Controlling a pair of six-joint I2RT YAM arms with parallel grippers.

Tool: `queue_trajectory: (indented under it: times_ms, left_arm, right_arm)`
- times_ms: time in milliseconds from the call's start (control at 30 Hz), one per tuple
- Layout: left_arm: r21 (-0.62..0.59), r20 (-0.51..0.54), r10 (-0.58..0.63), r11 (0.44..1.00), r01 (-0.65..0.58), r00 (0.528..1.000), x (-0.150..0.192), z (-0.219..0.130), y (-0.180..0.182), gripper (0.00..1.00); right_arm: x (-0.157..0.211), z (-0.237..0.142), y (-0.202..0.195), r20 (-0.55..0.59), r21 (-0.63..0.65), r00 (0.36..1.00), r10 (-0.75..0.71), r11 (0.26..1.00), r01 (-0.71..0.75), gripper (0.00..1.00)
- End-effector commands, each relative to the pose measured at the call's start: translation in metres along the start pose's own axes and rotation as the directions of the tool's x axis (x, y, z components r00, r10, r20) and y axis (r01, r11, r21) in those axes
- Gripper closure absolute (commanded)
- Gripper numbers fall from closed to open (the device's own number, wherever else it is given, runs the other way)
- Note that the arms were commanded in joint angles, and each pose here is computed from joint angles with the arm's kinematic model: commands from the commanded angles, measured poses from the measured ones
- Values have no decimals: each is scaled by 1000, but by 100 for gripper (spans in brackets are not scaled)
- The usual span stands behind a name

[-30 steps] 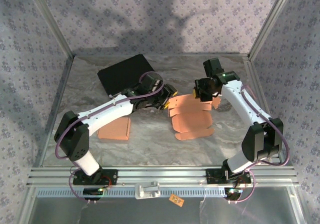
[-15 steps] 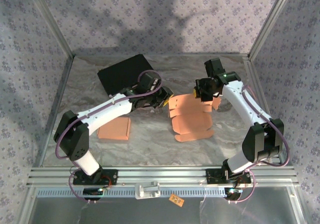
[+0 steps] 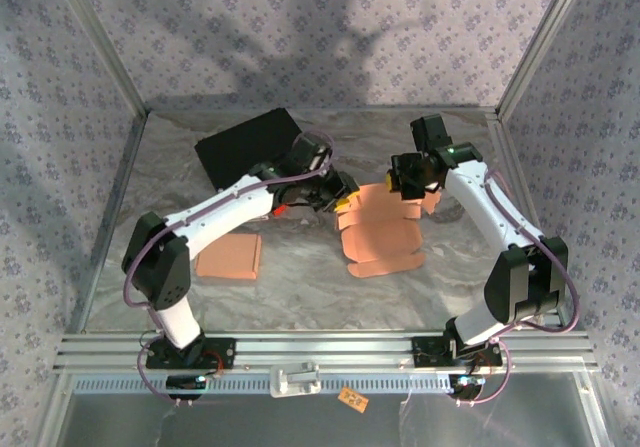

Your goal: Fold the paper box

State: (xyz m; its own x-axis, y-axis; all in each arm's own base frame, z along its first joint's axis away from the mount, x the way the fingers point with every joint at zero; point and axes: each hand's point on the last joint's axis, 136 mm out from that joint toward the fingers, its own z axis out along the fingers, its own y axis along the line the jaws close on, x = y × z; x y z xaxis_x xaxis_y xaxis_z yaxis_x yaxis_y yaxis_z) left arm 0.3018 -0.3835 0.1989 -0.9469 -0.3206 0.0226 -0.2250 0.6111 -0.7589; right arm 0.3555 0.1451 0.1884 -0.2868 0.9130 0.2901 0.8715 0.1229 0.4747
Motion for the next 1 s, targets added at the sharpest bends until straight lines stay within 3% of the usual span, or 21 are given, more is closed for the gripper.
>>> queue_trajectory:
  times_ms: [0, 200, 333, 433, 633, 967]
  left_arm:
    - [-38, -100, 57, 997, -61, 993, 16, 1, 1, 61]
    - [-55, -86, 71, 996, -76, 994, 9, -3, -3, 57]
    - [9, 3, 169, 986, -169, 986, 0, -38, -36, 52]
    - [-4, 40, 212, 977, -212, 977, -3, -64, -40, 48]
    - [-57, 104, 167, 985, -161, 981, -26, -90, 7, 48]
    - [-201, 137, 213, 962, -183, 967, -50, -88, 98, 57]
  right_arm:
    - [3, 1, 1, -19, 5, 1000, -6, 1000, 6, 100]
    - [2, -1, 0, -8, -1, 999, -37, 999, 37, 100]
    - [-3, -1, 8, 1, -39, 993, -121, 992, 121, 100]
    - [-3, 1, 11, -4, -67, 986, -164, 984, 163, 100]
    - [2, 16, 16, -28, -165, 977, -210, 965, 202, 100]
    - [44, 47, 22, -86, -254, 942, -324, 922, 293, 100]
